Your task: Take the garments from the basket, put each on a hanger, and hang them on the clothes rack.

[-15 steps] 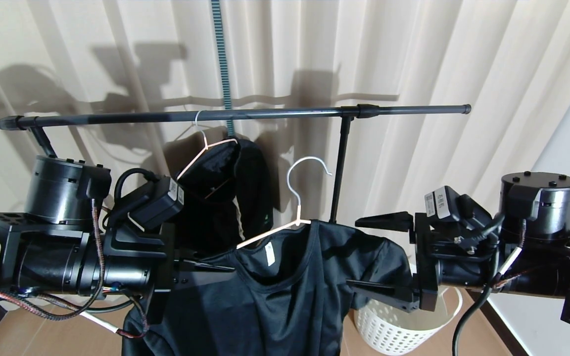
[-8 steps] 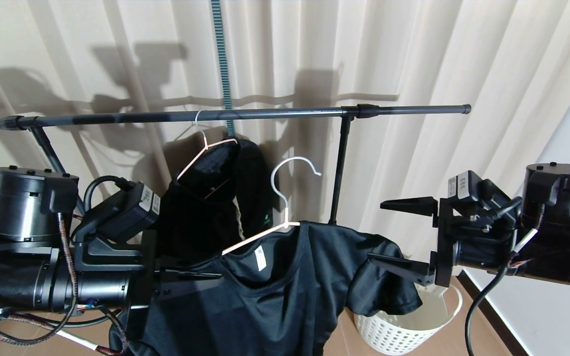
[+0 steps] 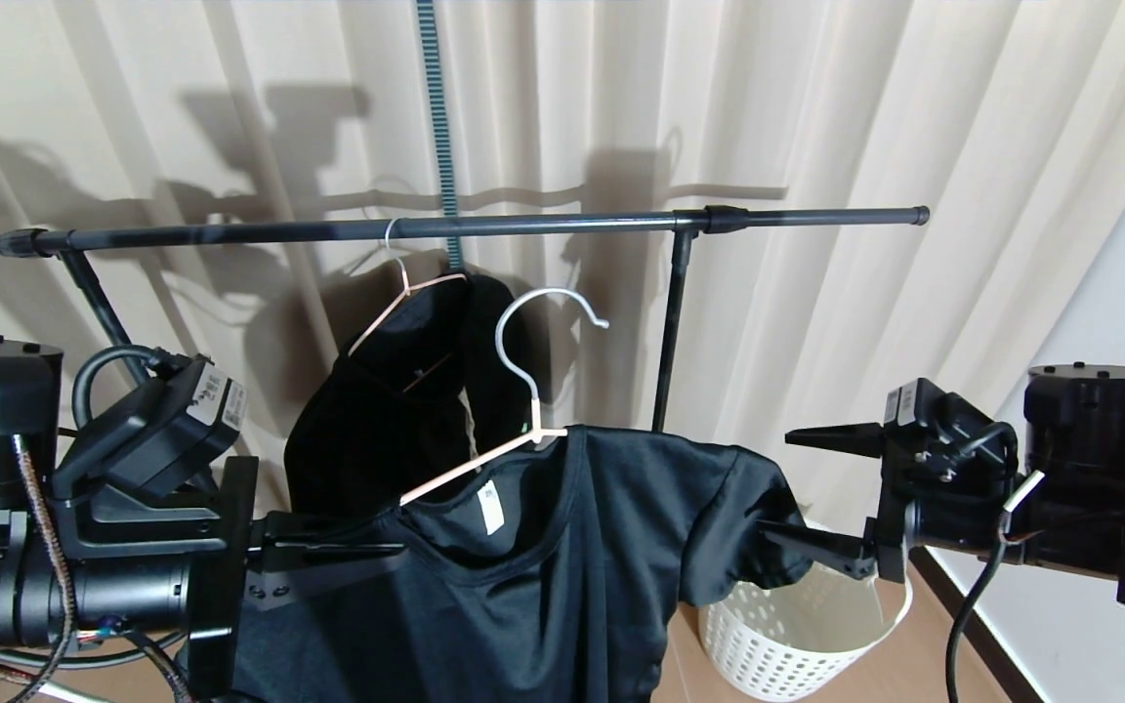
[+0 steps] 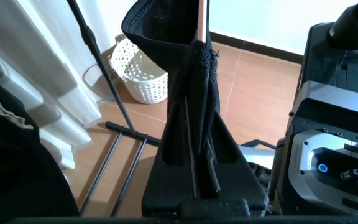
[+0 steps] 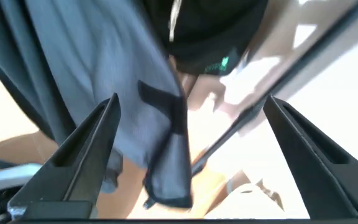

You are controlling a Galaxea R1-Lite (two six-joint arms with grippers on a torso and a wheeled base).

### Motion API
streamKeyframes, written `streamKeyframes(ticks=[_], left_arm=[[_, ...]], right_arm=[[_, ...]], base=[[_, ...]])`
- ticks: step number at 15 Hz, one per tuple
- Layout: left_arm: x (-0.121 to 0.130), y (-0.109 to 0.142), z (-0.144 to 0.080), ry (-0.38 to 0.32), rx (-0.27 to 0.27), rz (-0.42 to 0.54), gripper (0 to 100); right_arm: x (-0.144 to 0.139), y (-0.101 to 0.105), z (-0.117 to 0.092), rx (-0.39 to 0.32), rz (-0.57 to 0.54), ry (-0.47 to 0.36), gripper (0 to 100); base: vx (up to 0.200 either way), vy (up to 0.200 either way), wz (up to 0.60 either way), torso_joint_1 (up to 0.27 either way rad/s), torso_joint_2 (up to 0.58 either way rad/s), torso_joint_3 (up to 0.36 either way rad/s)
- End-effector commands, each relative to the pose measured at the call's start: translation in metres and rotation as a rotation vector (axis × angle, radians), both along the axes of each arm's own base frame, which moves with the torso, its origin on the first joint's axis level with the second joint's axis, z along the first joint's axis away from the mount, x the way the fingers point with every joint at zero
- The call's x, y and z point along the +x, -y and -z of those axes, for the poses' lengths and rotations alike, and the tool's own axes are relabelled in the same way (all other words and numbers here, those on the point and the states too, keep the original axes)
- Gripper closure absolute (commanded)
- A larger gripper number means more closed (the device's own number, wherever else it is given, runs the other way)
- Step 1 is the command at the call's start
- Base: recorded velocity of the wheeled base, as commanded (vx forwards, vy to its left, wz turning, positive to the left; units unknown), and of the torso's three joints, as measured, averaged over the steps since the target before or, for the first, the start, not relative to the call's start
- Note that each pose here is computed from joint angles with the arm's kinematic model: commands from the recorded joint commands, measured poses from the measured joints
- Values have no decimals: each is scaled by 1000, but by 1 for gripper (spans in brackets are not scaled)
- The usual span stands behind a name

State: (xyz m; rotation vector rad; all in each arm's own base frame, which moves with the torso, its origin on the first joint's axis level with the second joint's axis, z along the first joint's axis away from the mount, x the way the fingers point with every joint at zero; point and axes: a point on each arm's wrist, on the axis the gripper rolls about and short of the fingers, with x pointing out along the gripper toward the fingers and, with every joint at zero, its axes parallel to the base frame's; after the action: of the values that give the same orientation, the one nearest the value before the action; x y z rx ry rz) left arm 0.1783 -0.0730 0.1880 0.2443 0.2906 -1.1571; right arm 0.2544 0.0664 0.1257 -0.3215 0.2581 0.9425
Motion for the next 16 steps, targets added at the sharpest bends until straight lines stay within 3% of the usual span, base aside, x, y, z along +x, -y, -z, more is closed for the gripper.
streamKeyframes(ticks=[1,2,5,6,10,16], left_arm=[[-4,-1,-3,17,-6,2,100],[-6,-1,-2,14,-5,4,100],[-7,-2,0,7,-4,2,100],[-7,-2,0,7,-4,2,100],[-7,-3,0,7,-4,-3,100],[-10,-10,-2,18,-11,-31,100]], right_arm=[[9,-1,19,-14,4,-65,0],[16,-2,28,-19,2,-89,0],[21,-3,29,-12,1,-64,0],[21,-3,28,-10,2,-62,100],[15,0,19,-2,13,-40,100],[16,31,24,2,126,-71,100]], base=[[0,0,0,0,0,0],[0,0,0,0,0,0],[0,0,0,0,0,0],[0,0,0,0,0,0],[0,0,0,0,0,0],[0,0,0,0,0,0]])
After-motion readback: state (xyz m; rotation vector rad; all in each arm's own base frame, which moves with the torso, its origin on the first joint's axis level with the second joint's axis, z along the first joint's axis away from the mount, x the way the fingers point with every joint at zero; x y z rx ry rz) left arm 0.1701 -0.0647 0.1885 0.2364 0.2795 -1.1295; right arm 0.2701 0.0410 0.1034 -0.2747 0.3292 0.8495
